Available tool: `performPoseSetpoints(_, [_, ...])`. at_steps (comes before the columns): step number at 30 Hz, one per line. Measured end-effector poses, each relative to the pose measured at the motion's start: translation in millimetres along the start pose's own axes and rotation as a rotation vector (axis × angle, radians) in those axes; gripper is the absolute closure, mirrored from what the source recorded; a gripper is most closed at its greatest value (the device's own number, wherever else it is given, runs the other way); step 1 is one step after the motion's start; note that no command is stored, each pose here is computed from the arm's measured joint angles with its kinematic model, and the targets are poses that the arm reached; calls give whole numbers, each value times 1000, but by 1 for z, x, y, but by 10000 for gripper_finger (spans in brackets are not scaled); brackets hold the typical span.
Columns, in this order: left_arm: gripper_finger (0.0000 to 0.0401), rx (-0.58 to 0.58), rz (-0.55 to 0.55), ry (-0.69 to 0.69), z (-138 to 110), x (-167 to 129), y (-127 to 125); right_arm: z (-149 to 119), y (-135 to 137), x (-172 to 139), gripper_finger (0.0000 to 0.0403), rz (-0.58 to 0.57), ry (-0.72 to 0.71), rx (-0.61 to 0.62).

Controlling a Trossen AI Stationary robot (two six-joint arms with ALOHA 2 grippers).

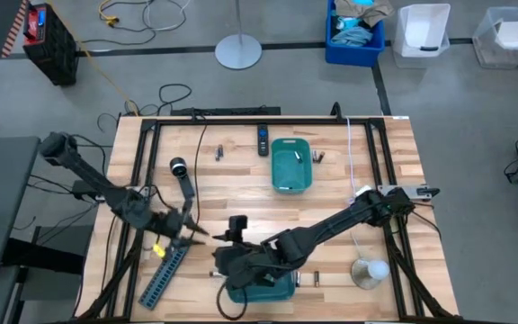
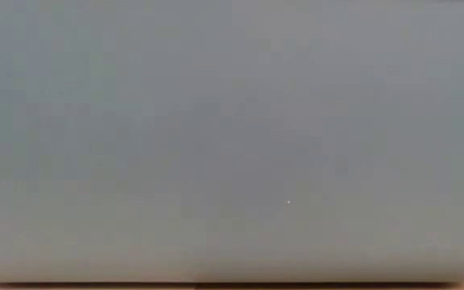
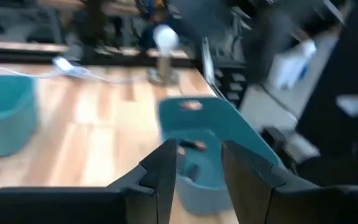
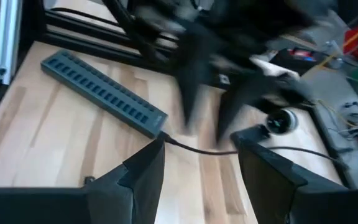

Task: Sort batteries
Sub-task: Put the silver battery into the light blue bin

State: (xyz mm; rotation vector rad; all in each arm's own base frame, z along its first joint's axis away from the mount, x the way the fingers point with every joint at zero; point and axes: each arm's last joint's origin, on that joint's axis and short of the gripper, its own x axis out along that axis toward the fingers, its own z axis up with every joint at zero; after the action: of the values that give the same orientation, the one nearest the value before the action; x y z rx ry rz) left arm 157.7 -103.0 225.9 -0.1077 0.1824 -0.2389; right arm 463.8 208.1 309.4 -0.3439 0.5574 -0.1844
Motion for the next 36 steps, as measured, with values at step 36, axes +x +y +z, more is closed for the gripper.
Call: performPoseSetpoints(36, [167, 36, 306, 700, -64, 102, -106, -101, 11, -115, 182, -331, -129, 186])
